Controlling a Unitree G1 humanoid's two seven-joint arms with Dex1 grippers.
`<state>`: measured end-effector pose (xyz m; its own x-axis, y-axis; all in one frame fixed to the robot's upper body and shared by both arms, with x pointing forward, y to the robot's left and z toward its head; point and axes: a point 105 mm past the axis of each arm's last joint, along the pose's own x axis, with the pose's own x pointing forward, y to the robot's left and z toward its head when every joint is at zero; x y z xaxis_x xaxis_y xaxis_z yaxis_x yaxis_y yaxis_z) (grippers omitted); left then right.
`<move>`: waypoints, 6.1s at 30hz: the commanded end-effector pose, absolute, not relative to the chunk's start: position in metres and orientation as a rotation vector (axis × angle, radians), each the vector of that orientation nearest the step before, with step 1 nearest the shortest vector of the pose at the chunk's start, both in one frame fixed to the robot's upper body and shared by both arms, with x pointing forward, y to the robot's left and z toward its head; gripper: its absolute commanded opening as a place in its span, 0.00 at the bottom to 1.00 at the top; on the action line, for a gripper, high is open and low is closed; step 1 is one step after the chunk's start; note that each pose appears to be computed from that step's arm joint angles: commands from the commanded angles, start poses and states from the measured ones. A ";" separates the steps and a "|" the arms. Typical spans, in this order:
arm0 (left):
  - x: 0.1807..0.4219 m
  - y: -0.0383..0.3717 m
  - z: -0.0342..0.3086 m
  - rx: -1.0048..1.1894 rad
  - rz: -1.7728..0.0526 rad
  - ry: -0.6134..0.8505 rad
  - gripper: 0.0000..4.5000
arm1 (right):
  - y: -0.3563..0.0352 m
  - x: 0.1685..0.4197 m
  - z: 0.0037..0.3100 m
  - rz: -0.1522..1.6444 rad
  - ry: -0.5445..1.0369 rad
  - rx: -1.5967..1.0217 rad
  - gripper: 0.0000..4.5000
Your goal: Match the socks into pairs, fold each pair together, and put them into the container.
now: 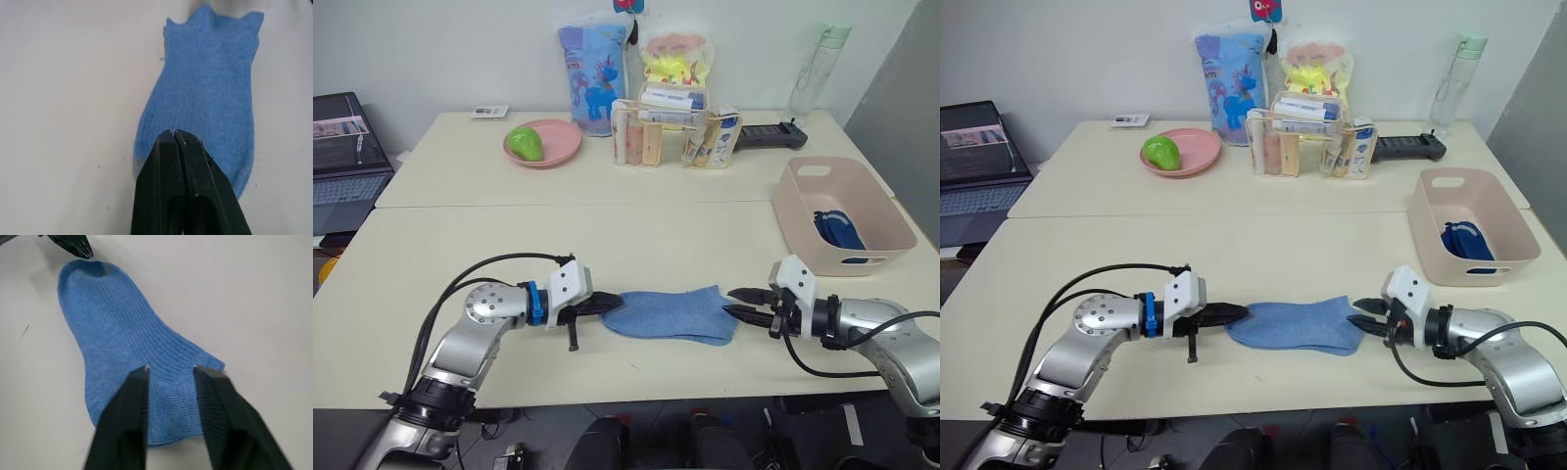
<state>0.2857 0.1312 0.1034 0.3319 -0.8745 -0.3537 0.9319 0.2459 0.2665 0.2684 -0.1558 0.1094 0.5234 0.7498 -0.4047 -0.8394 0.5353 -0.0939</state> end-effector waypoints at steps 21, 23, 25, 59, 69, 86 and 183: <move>0.285 0.110 0.123 0.483 -1.293 0.026 0.00 | -0.159 0.271 0.091 0.942 0.447 -0.210 0.00; 0.285 0.104 0.123 0.471 -1.315 0.022 0.00 | -0.164 0.276 0.095 0.943 0.450 -0.205 0.00; 0.286 0.097 0.122 0.461 -1.339 0.023 0.00 | -0.167 0.278 0.098 0.959 0.462 -0.194 0.00; 0.292 0.065 0.093 0.495 -1.354 0.221 0.00 | -0.077 0.263 0.150 1.322 0.422 0.179 0.00; 0.299 0.125 0.164 0.423 -1.214 0.196 0.00 | -0.052 0.270 0.126 1.366 0.461 0.099 0.00; 0.279 0.101 0.153 0.436 -1.324 0.200 0.00 | -0.087 0.279 0.141 1.207 0.464 0.070 0.82; 0.310 -0.005 0.255 0.188 -1.348 -0.276 1.00 | -0.317 0.369 0.244 0.508 0.381 -1.025 0.84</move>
